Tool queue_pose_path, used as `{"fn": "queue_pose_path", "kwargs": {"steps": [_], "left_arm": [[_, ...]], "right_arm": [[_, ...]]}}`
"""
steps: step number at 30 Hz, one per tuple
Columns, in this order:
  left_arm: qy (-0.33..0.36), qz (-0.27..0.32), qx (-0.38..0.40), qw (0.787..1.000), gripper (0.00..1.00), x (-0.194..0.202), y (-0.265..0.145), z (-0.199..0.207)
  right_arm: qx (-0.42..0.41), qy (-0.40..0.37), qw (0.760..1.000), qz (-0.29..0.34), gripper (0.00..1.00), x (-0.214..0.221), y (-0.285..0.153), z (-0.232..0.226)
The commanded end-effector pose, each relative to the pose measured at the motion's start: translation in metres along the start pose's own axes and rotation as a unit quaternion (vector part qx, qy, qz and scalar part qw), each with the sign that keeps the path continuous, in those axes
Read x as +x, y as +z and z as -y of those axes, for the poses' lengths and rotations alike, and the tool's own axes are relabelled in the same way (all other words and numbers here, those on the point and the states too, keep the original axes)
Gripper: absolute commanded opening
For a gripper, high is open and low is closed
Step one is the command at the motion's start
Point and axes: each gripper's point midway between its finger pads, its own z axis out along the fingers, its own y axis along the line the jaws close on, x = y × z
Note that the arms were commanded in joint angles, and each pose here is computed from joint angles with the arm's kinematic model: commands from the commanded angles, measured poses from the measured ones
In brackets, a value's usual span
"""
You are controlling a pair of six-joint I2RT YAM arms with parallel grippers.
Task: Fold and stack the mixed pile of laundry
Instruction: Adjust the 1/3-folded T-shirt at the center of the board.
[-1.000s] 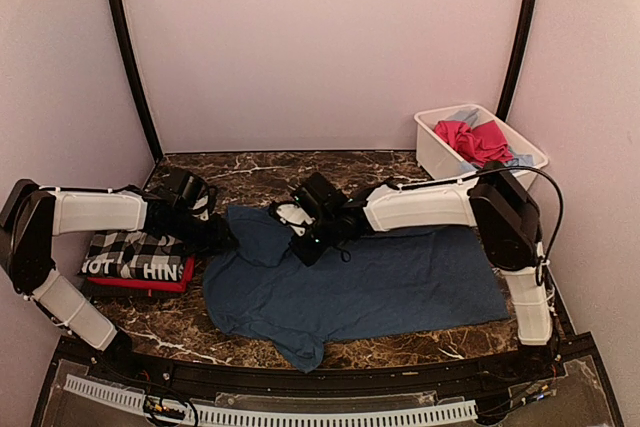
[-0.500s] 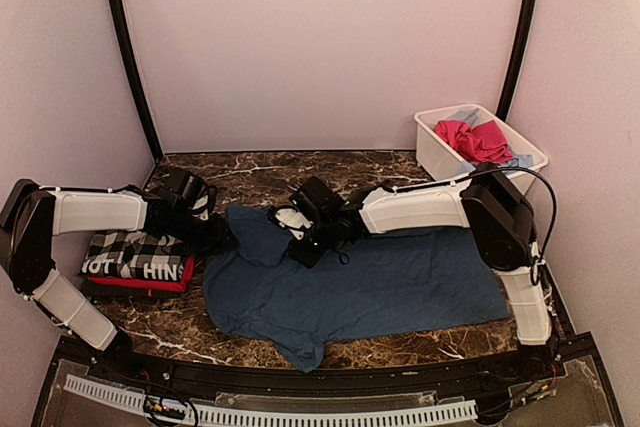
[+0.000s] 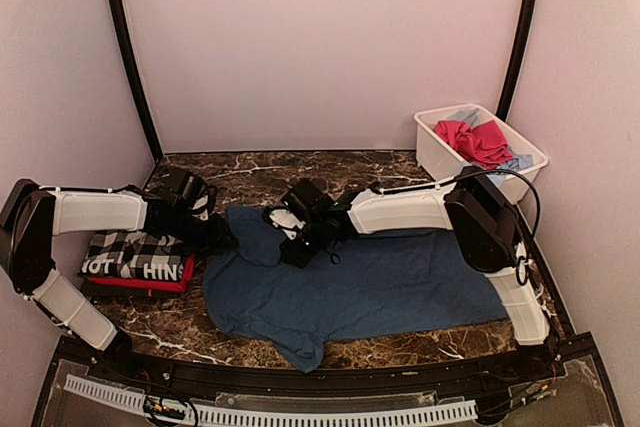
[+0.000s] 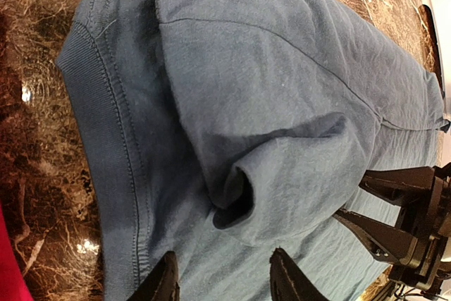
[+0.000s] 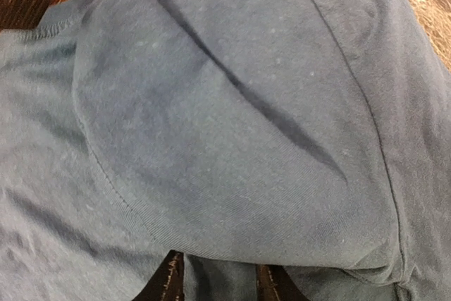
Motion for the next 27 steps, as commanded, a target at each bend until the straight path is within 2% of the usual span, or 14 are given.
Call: {"fn": "queue_pose_path", "kwargs": {"steps": [1, 7, 13, 22, 27], "left_arm": [[0.004, 0.001, -0.001, 1.000, 0.43, -0.001, -0.005, 0.003], [0.005, 0.000, -0.002, 1.000, 0.43, -0.001, -0.004, 0.003], [0.006, -0.002, -0.006, 1.000, 0.43, 0.000, -0.004, 0.001], [0.005, -0.001, -0.010, 1.000, 0.44, 0.001, -0.002, -0.002], [0.006, -0.001, -0.010, 1.000, 0.44, 0.000, -0.002, -0.001]], "right_arm": [[-0.002, 0.002, 1.000, 0.007, 0.34, -0.010, 0.005, -0.003], [0.015, 0.003, 1.000, -0.001, 0.28, -0.009, 0.014, 0.004], [0.015, -0.001, 1.000, -0.011, 0.00, -0.003, 0.011, 0.004], [0.022, -0.006, 0.999, 0.033, 0.00, -0.023, -0.048, 0.002], [0.011, -0.008, 1.000, 0.028, 0.00, -0.018, -0.051, -0.001]]}}
